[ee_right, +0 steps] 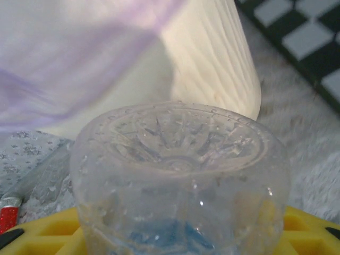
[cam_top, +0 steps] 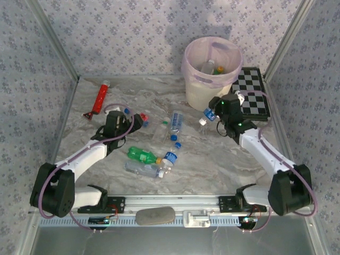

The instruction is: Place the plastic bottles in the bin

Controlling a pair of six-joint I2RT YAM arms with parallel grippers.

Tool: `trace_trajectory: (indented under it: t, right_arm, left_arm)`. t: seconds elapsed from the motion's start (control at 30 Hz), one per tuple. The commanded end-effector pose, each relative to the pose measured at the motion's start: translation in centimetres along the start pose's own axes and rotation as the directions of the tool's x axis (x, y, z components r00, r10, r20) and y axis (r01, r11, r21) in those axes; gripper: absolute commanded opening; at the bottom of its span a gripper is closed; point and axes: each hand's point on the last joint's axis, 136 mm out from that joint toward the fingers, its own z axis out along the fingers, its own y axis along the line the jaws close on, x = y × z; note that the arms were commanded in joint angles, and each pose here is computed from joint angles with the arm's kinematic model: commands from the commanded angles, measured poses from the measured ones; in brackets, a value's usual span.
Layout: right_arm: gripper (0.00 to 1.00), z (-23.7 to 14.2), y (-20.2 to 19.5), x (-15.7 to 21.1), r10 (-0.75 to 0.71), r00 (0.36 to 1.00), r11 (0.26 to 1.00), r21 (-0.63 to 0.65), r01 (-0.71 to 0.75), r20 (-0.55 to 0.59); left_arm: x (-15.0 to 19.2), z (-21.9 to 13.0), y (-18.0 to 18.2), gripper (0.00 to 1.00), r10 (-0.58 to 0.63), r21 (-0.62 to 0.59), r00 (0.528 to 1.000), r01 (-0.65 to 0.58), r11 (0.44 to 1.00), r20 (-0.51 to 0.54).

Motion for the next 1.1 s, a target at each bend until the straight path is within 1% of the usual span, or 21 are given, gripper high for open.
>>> trace_trajectory:
  t: [0.0,0.27,0.3,0.37,0.5,0.67,0.83,0.93,1.07]
  right_arm:
    - [0.46,-2.7,0.7,-4.0,-0.194,0.974,0.980,0.056,0.189,0.116]
    - [0.44,-7.2,4.8,-11.3,-0.366,0.887,0.930,0.066,0.363,0.281]
    - [0.44,-8.2,5.9,-13.0,-0.363,0.874,0.929,0.055,0.366,0.324]
    - [0.43,-9.1,7.2,-15.0,-0.355,0.856,0.928,0.034,0.371,0.375]
    - [0.40,-9.8,10.1,-18.9,-0.300,0.828,0.931,-0.046,0.363,0.473]
    - [0.39,-8.0,13.5,-22.0,-0.284,0.818,0.921,-0.096,0.378,0.499]
    - [0.40,-4.8,15.4,-23.7,-0.319,0.809,0.908,-0.085,0.410,0.494]
    - [0.39,-1.8,16.1,-23.6,-0.335,0.830,0.902,-0.102,0.419,0.445]
    - [0.40,2.5,16.5,-21.8,-0.354,0.878,0.898,-0.146,0.416,0.323]
  left_arm:
    - [-0.6,-0.2,-0.3,1.00,-0.023,0.022,1.000,0.023,0.999,0.016]
    - [-0.8,-0.6,0.0,1.00,-0.023,0.017,0.999,0.023,1.000,0.024]
    - [-0.8,-0.7,0.0,1.00,-0.024,0.017,0.999,0.023,1.000,0.026]
    - [-0.8,-0.8,0.0,1.00,-0.025,0.017,0.999,0.024,1.000,0.029]
    - [-0.9,-0.9,0.0,1.00,-0.032,0.022,0.999,0.031,0.999,0.033]
    - [-1.0,-1.3,0.0,1.00,-0.030,0.023,0.999,0.029,0.999,0.040]
    - [-1.0,-1.9,0.5,1.00,-0.030,0.010,0.998,0.030,1.000,0.052]
    - [-1.0,-2.3,0.8,1.00,-0.029,0.004,0.998,0.028,1.000,0.059]
    - [-1.0,-2.7,1.1,1.00,-0.027,-0.003,0.997,0.028,1.000,0.068]
